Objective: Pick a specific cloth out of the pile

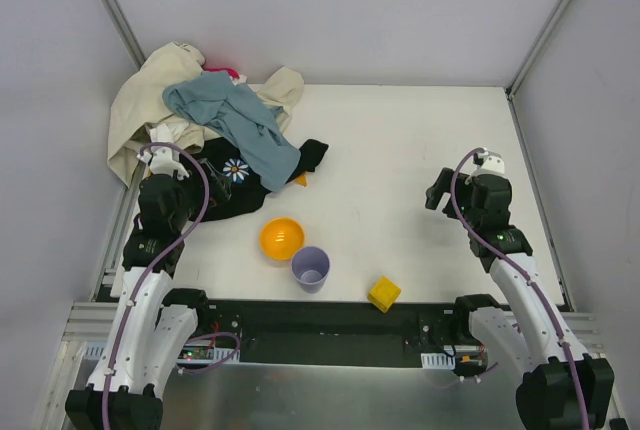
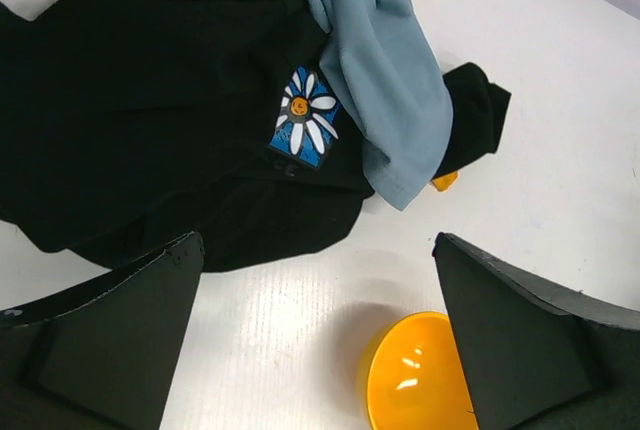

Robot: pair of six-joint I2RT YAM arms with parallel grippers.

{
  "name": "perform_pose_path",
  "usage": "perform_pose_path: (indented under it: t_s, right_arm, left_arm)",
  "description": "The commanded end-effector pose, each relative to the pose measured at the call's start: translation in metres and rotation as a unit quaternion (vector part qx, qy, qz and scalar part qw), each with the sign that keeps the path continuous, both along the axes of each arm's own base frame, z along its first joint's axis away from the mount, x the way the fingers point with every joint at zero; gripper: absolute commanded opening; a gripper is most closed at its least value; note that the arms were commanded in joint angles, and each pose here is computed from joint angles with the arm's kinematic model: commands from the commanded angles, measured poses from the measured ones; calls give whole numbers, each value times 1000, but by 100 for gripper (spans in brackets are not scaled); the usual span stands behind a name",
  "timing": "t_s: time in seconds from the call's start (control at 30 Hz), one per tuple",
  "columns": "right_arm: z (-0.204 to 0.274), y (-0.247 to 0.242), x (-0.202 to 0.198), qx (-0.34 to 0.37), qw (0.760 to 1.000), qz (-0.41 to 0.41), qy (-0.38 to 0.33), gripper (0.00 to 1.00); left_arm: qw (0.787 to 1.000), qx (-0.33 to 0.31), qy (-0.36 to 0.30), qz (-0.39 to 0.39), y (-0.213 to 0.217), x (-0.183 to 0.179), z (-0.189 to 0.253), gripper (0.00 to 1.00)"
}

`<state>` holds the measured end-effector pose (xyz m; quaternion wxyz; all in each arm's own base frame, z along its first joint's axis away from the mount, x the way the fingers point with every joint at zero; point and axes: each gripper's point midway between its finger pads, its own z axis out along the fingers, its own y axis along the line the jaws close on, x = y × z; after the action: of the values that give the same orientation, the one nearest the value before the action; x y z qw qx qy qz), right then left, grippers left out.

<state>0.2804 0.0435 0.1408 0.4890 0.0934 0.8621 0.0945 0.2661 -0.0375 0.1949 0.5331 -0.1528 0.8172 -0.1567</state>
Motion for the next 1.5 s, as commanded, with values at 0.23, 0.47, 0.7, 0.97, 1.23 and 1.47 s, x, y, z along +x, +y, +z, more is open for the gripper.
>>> perform_pose_path:
  t_s: [0.23, 0.47, 0.7, 0.97, 1.23, 1.47]
  right_arm:
    - [26, 5, 9, 17, 999, 4, -37, 96]
    - [24, 7, 8, 23, 999, 7, -34, 96]
    - [24, 7, 8, 25, 999, 7, -34, 96]
    - [22, 8, 8, 28, 999, 6, -29, 96]
    - [18, 8, 8, 29, 999, 4, -22, 96]
    - [17, 13, 6, 36, 999, 16, -18, 96]
  left_arm:
    - [999, -15, 11, -27, -11, 10, 6, 99]
    - [994, -26, 32, -100, -34, 21, 12, 99]
    - [988, -7, 86, -131, -44, 27, 7, 99]
    - [979, 46, 151, -132, -47, 24, -12, 99]
    - [965, 120, 200, -120, -50, 28, -27, 99]
    - [947, 217, 215, -103, -58, 35, -29, 99]
